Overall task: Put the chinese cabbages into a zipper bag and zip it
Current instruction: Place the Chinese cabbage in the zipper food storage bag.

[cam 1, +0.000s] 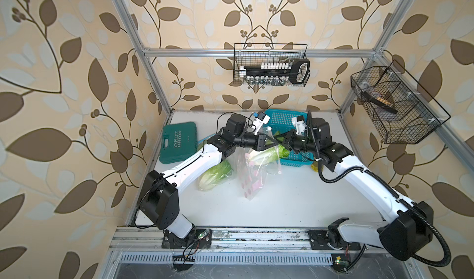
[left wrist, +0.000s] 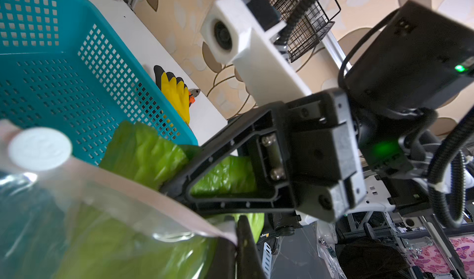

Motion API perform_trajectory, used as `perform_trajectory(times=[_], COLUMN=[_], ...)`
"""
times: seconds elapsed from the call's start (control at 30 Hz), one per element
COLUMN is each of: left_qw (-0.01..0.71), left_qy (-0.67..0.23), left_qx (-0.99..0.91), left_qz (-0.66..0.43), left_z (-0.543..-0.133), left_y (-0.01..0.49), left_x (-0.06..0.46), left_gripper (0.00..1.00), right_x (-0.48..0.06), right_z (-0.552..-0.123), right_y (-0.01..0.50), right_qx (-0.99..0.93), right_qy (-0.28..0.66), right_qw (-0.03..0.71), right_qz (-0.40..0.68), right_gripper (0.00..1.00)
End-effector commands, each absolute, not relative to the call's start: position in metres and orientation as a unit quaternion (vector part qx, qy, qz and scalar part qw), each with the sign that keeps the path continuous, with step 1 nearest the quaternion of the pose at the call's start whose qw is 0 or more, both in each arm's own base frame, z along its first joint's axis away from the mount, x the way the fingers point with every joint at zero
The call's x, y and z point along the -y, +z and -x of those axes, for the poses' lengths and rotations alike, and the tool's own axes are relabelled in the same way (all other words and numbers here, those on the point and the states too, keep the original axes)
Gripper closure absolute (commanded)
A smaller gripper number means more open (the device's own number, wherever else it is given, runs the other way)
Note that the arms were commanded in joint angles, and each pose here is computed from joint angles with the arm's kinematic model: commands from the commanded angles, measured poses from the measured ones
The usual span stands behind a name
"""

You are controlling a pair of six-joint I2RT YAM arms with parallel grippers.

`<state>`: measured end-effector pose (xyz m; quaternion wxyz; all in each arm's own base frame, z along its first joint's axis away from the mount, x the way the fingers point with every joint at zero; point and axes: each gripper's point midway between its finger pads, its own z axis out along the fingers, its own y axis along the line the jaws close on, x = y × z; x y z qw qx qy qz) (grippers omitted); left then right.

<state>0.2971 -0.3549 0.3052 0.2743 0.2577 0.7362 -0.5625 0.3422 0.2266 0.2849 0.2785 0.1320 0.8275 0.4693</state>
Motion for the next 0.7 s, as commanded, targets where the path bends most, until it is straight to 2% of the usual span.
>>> perform_trajectory(times=[0.0,0.13,0.23,0.4,0.53,0.6,0.67], left_qw=[0.328,0.36,0.379,0.396,0.403,0.404,0.402], left_qy=[-0.592,-0.612,-0.61,-0.613,-0.606,-0.605,-0.606], left_qx=[-0.688,-0.66,-0.653,-0.645,-0.649,-0.65,-0.651], left_qz=[-0.261,-0.246,-0.241,-0.227,-0.222,-0.22,-0.219], left_z=[-0.294,-0.3,-0.304,-0.31,-0.318,-0.322,-0.325], left_y=[0.348,0.373,0.379,0.386,0.389,0.391,0.393], left_x=[0.35,0.344,0.342,0.341,0.342,0.344,0.346], left_gripper=[1.0,1.0,1.0,1.0,1.0,1.0,1.0], right_x=[-0.227,-0.22,-0.214,-0.2,-0.174,-0.155,-0.138], right_z=[-0.344,-0.342,-0.345,-0.35,-0.342,-0.334,-0.327], right_y=[0.309,0.324,0.337,0.36,0.393,0.395,0.374], right_qx=[-0.826,-0.834,-0.834,-0.828,-0.821,-0.827,-0.842], right_qy=[0.458,0.425,0.411,0.405,0.358,0.317,0.269], right_qw=[0.316,0.348,0.366,0.387,0.444,0.464,0.466], right_qz=[-0.093,-0.056,-0.037,-0.024,0.007,0.015,0.018], right_gripper=[0.86,0.64,0.54,0.44,0.37,0.36,0.37])
